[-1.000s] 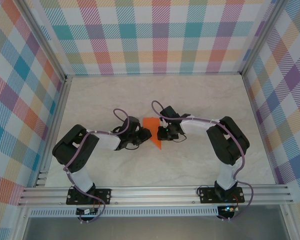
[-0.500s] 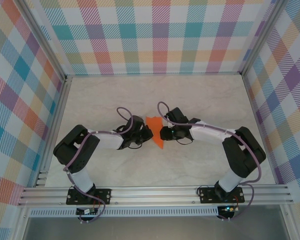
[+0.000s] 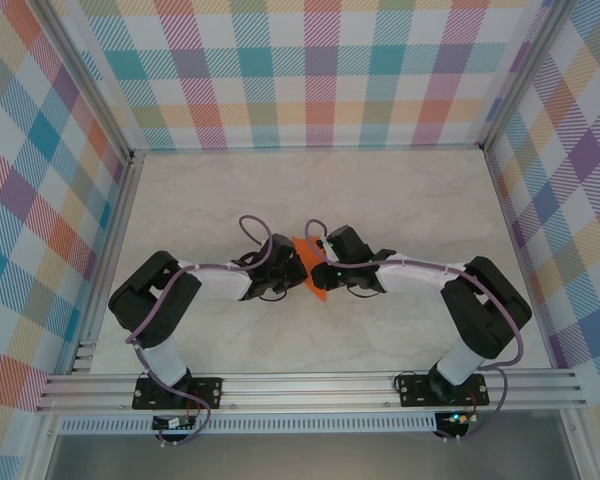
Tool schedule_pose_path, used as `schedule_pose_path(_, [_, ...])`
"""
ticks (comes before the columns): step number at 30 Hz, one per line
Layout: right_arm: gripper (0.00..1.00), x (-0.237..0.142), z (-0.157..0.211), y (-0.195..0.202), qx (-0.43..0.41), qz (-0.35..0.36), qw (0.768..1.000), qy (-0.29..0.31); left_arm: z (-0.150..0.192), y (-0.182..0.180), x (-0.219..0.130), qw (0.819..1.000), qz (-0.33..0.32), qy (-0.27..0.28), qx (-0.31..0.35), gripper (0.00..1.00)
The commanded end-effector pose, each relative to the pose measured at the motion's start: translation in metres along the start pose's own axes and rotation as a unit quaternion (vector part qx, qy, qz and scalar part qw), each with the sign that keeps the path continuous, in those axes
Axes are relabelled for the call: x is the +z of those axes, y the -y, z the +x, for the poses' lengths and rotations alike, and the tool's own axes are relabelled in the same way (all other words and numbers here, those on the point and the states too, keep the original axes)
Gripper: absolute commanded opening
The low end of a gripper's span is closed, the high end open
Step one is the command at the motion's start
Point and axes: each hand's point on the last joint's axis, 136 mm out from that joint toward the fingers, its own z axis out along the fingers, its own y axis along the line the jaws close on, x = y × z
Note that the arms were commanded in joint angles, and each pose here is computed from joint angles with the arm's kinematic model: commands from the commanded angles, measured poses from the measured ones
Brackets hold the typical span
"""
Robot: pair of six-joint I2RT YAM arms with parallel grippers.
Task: Fold a paper plane with a square sheet of paper (pick it up from the middle)
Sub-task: Fold the wing for the fifth time at the center of the table.
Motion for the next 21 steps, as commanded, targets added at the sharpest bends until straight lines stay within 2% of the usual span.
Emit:
schedule_pose_path(1, [0.25, 0.013, 0.006, 0.005, 0.013, 0.008, 1.0, -0.012, -0.006, 0.017, -0.01, 1.0, 0.012, 0.016, 0.0, 0.02])
schedule_pose_path(5, [0.23, 0.019, 0.009, 0.014, 0.026, 0.03, 0.999, -0.019, -0.009, 0.014, -0.017, 0.999, 0.01, 0.029, -0.007, 0.02])
schedule_pose_path(14, [0.22, 0.021, 0.0, -0.018, 0.006, -0.057, 0.998, -0.017, -0.009, -0.004, -0.043, 0.998, -0.002, 0.062, -0.03, 0.01])
schedule_pose_path(18, [0.23, 0.017, -0.011, -0.024, -0.006, -0.069, 0.998, 0.005, -0.008, -0.016, -0.053, 0.996, -0.02, 0.075, -0.042, 0.01])
schedule_pose_path(21, [0.28, 0.009, -0.016, -0.024, -0.023, -0.066, 0.997, 0.031, -0.006, -0.025, -0.056, 0.994, -0.037, 0.08, -0.058, 0.01])
